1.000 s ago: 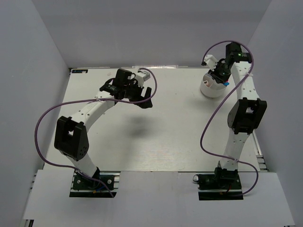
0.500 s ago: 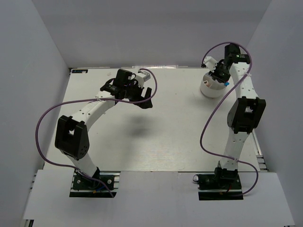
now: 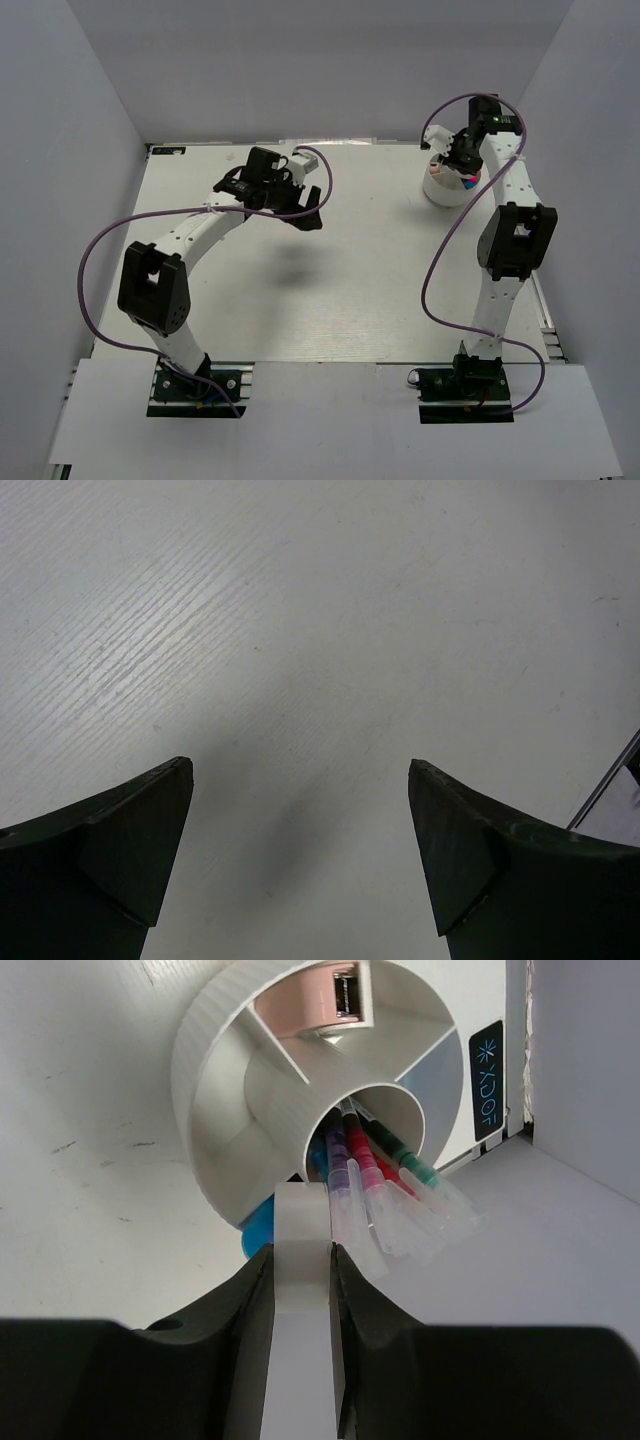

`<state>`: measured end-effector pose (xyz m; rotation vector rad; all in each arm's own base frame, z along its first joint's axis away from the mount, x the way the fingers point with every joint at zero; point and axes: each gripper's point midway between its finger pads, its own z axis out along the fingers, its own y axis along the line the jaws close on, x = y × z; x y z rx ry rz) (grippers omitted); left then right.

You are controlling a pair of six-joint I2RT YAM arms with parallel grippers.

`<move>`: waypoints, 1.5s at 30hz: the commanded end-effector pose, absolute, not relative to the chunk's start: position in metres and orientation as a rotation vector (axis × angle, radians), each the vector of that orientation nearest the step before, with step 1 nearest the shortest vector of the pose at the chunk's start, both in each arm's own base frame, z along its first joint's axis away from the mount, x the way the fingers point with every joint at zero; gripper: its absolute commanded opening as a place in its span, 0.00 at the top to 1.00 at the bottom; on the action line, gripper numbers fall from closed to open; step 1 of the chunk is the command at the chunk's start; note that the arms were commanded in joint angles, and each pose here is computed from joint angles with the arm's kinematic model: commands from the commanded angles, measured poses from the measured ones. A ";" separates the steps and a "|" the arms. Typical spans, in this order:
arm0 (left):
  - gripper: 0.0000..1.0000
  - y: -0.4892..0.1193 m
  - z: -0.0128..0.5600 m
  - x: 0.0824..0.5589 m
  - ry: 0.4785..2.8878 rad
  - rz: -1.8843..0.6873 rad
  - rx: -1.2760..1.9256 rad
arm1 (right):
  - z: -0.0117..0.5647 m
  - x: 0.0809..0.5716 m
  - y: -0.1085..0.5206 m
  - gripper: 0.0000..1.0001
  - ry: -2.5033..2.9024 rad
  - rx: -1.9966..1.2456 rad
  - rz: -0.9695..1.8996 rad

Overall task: Sort the stationery into containers
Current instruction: Place the stationery in the storage box.

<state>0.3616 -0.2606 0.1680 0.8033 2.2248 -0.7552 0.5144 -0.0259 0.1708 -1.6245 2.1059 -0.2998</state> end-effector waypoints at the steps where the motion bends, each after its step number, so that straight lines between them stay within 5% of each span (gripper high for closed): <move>1: 0.02 -0.259 0.171 0.365 2.209 -0.749 0.804 | 0.162 0.508 -0.021 1.00 2.107 -1.677 -0.272; 16: 0.02 -0.261 0.170 0.364 2.212 -0.768 0.804 | 0.182 0.499 0.030 1.00 2.064 -1.604 -0.156; 34: 0.02 -0.256 0.170 0.366 2.215 -0.752 0.792 | 0.152 0.519 0.017 1.00 2.118 -1.629 -0.246; 45: 0.02 -0.254 0.168 0.364 2.215 -0.744 0.789 | 0.151 0.530 0.008 0.92 2.126 -1.602 -0.333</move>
